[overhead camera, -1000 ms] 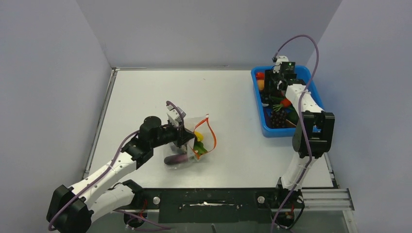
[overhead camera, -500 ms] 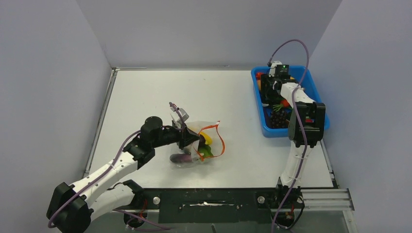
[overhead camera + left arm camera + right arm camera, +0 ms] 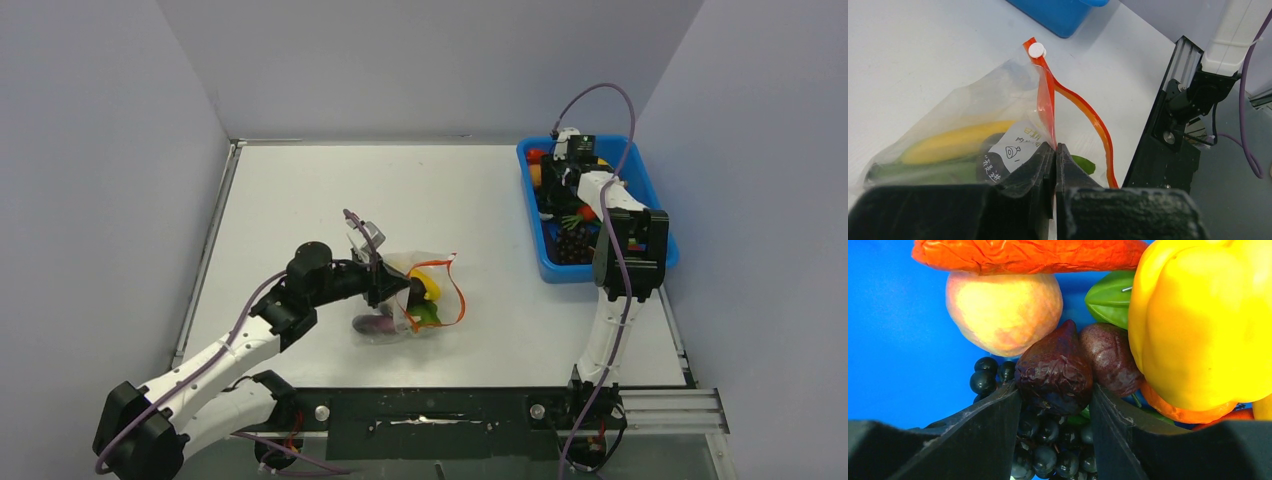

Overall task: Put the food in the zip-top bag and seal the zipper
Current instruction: Pick up the fake fruit from the bin, then place the fake fruit in the zipper food storage bag, then zip the zipper food storage bag at the center of the board.

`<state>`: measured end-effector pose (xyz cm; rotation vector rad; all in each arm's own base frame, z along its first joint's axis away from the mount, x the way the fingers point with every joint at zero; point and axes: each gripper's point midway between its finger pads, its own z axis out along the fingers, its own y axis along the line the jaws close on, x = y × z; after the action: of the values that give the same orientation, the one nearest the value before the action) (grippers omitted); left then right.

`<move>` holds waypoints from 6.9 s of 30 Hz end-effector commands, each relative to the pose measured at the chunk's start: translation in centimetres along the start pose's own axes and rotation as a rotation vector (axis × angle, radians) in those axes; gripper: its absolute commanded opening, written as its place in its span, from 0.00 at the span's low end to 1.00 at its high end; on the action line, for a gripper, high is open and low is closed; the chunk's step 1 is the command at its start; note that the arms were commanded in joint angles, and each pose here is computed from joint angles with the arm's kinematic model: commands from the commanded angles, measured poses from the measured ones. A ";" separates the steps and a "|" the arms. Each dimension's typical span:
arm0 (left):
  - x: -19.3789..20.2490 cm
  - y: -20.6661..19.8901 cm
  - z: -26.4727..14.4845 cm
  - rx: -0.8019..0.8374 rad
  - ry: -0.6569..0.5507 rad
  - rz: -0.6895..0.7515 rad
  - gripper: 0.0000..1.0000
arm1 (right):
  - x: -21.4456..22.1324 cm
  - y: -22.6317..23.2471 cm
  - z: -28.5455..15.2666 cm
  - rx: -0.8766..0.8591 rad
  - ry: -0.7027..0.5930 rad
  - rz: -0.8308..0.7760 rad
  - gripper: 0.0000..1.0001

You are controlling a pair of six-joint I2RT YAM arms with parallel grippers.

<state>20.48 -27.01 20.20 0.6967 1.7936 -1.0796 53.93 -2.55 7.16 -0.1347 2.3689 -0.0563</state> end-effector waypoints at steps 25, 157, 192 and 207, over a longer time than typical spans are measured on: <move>-4.0 -1.8 -1.4 0.007 -0.175 -0.097 0.00 | -1.4 3.3 -14.4 -0.023 -0.189 0.157 0.43; -6.3 -9.8 -5.4 0.328 -0.143 -0.060 0.00 | 13.7 27.3 -39.4 -0.854 -0.599 -1.211 0.54; -9.7 -5.4 -6.8 -0.010 -0.157 0.198 0.50 | 12.8 30.0 -39.3 -0.948 -0.560 -0.991 0.00; -9.2 -8.0 -4.7 0.250 -0.163 0.459 0.58 | 8.8 29.6 -38.2 -0.909 -0.525 -0.751 0.00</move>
<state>16.38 -25.40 28.16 0.9965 1.5332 -1.0119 17.96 24.17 22.07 -1.3914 1.6237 0.5420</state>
